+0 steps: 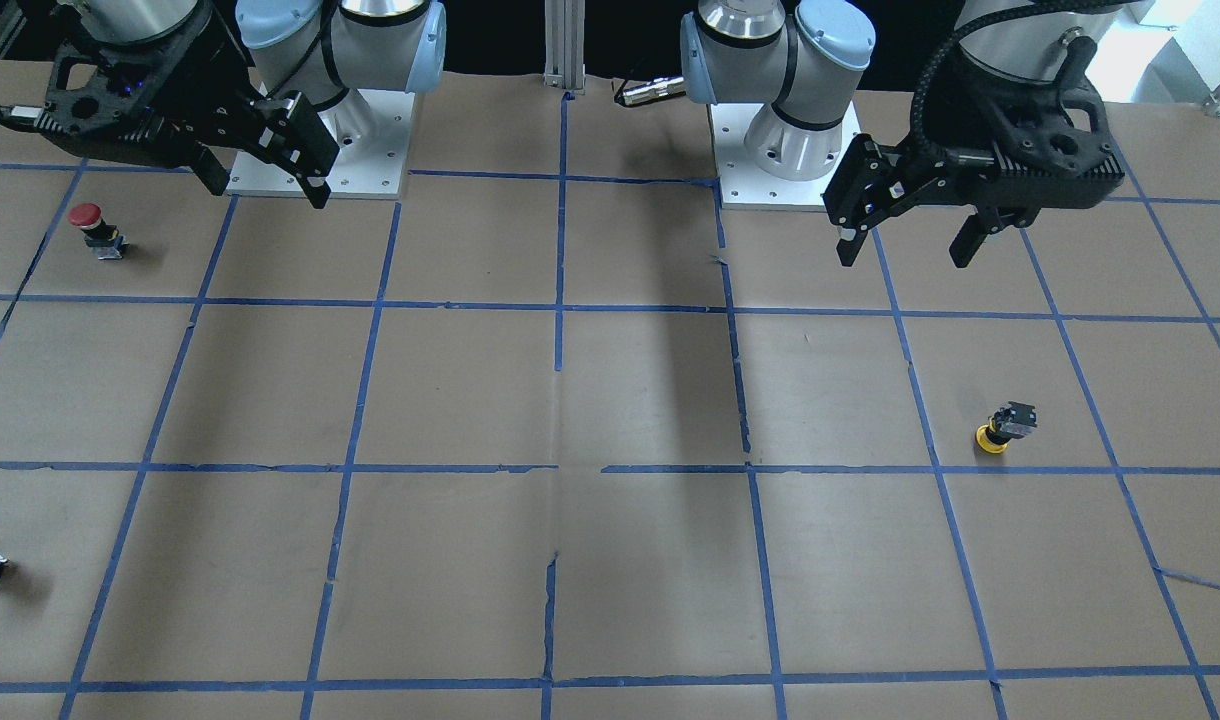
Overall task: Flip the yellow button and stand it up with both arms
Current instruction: 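Lower the left gripper over the yellow button lying on its side, then close the left gripper on the grey base of the yellow button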
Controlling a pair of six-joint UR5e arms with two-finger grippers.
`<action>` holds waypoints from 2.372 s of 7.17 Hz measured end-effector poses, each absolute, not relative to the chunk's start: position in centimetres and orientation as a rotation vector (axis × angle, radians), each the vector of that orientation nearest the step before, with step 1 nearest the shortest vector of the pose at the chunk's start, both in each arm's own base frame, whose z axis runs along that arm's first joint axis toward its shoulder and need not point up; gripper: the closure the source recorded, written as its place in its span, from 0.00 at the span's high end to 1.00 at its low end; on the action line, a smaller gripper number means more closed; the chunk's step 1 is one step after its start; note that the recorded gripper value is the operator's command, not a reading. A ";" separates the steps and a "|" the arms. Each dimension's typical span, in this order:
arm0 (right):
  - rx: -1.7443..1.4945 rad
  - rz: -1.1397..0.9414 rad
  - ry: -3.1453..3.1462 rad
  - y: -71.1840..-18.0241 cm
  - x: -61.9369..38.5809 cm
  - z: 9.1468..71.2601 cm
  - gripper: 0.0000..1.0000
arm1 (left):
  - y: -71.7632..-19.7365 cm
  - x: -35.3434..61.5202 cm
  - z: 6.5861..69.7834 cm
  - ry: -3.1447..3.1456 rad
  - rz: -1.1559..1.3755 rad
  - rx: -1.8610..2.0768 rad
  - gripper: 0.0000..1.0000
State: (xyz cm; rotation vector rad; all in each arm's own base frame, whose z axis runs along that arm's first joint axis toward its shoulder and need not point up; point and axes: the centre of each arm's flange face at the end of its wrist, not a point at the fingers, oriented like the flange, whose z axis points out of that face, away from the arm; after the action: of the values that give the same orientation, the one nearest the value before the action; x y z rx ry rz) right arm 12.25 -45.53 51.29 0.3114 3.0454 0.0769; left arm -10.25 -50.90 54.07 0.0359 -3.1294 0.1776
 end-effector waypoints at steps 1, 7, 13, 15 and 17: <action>0.310 0.079 3.061 -45.5 12.2 51.2 1.00 | -50.8 -10.2 53.9 -3.131 0.169 0.042 1.00; 0.298 0.073 3.078 -45.7 11.8 51.2 1.00 | -51.1 -4.0 49.7 -3.143 -0.061 -0.076 1.00; 0.303 0.058 3.074 -45.8 11.7 51.2 1.00 | -53.3 11.6 36.5 -3.108 0.006 -0.548 0.98; 0.315 0.053 3.067 -45.9 11.8 51.3 1.00 | -53.4 15.1 31.4 -3.096 0.031 -0.678 0.98; 0.321 0.051 3.065 -45.9 11.8 51.3 1.00 | -52.6 19.3 27.2 -3.083 0.001 -0.613 0.97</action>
State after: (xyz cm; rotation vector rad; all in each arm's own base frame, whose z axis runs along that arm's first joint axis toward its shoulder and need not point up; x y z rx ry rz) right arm 11.78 -45.89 51.30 0.3210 3.0650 0.0513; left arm 19.26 -52.59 27.19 -0.6127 -3.0825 0.0009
